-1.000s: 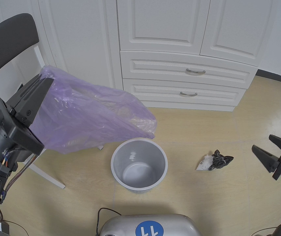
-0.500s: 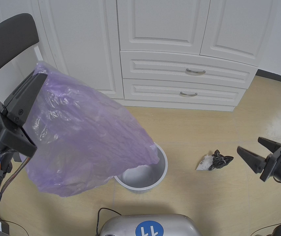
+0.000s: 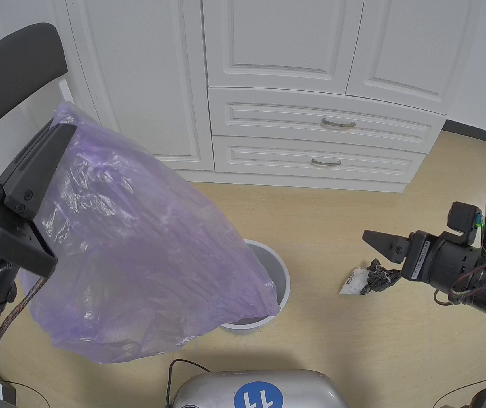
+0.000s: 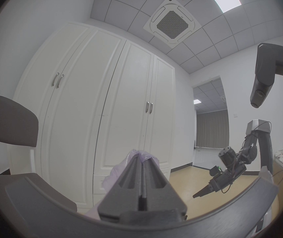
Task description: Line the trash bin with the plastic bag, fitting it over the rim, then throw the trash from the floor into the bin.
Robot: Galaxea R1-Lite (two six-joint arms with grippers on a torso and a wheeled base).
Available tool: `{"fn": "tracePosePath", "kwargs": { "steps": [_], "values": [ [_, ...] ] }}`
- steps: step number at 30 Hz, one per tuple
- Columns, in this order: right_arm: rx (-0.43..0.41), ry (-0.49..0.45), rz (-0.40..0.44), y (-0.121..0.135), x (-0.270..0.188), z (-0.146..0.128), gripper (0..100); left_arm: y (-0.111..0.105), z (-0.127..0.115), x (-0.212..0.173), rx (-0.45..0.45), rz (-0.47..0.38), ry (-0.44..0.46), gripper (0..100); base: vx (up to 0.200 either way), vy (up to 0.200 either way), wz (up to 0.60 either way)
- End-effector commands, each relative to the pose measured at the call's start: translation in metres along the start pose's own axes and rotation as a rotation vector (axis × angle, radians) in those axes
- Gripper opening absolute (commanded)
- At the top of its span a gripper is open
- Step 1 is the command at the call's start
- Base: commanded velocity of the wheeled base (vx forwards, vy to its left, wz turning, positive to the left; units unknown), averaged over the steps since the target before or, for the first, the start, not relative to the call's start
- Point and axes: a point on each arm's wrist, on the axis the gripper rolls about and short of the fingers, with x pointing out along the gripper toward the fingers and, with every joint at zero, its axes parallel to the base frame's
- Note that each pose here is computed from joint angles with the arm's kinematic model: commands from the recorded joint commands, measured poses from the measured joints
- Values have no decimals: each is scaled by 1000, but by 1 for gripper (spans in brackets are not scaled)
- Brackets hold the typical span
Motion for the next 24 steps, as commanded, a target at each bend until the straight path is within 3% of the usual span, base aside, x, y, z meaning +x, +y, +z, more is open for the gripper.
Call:
{"fn": "tracePosePath", "kwargs": {
  "steps": [1,4,6,7,9,11,15,24],
  "values": [
    [123,73,-38,23,24,14,100,0,4,-1,1,-1,-16,0,0,0,0],
    [257,183,-9,33,13,33,100,0,6,-2,2,-8,-28,0,0,0,0],
    [297,290,33,33,1,41,100,1,9,-2,17,-6,-37,0,0,0,0],
    [299,298,36,33,1,41,100,1,9,-3,17,-6,-37,0,0,0,0],
    [265,453,60,25,-6,31,100,0,9,-3,27,-8,-40,0,0,0,0],
    [178,511,73,17,-6,16,100,0,11,-3,28,-10,-48,0,0,0,0],
    [70,515,115,7,-1,-6,100,-1,18,-4,22,-15,-75,0,0,0,0],
    [58,473,240,-3,8,-33,100,-7,29,0,-28,-50,-157,0,0,0,0]
  ]
}}
